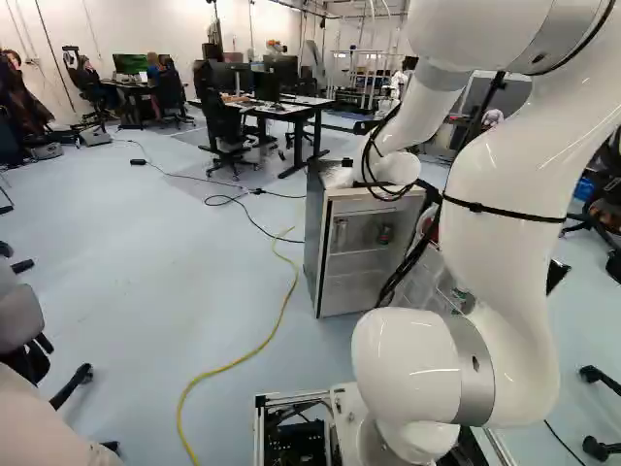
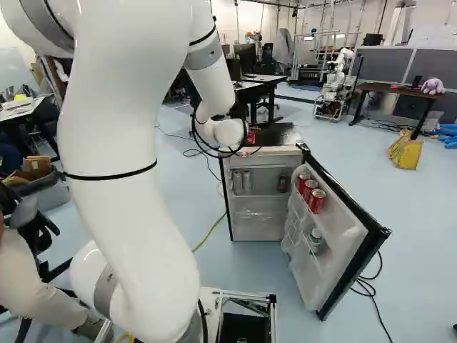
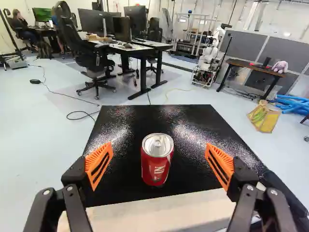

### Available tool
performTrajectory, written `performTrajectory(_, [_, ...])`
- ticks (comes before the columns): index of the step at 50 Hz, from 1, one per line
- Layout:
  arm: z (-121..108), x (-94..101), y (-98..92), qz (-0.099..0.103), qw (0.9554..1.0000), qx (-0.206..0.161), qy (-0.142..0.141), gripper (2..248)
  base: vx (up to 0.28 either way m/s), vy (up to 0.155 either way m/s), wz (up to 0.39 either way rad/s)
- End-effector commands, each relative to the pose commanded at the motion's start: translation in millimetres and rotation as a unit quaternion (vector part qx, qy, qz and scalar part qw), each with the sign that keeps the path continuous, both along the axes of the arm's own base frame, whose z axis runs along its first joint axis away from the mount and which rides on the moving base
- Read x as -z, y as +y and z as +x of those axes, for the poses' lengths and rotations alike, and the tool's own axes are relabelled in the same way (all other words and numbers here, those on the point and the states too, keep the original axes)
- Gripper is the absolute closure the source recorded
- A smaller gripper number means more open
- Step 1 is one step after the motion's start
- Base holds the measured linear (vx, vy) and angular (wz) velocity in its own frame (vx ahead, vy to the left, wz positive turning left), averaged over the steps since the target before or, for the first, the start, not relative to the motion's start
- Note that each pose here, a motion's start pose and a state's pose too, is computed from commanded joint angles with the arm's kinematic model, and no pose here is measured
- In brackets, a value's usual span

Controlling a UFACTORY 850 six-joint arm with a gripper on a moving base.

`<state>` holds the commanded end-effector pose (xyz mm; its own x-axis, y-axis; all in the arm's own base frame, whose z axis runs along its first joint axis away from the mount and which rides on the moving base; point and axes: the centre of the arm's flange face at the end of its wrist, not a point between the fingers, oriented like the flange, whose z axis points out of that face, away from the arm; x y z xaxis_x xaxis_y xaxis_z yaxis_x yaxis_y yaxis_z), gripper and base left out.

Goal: Grab a drink from the fridge

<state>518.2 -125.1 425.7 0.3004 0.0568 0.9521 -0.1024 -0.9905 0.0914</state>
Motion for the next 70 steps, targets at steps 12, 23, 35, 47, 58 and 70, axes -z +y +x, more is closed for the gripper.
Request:
performTrajectory(12, [-22.7,-1.4,3.7,0.001,1.0,0.002,0.004,3,0.0,0.0,0.0])
performTrajectory(23, [-43.3,-4.0,-1.6,0.001,0.9999,0.013,0.005,3,0.0,0.0,0.0])
performTrajectory(35, [-63.7,-10.4,-17.1,0.014,0.9983,0.052,0.024,3,0.0,0.0,0.0])
performTrajectory(47, [-82.1,-14.1,-36.2,0.043,0.9915,0.107,0.059,3,0.0,0.0,0.0])
performTrajectory(58, [-94.3,-16.9,-50.3,0.069,0.9829,0.148,0.085,3,0.0,0.0,0.0])
performTrajectory(70, [-105.9,-21.0,-67.7,0.108,0.9675,0.196,0.117,3,0.0,0.0,0.0])
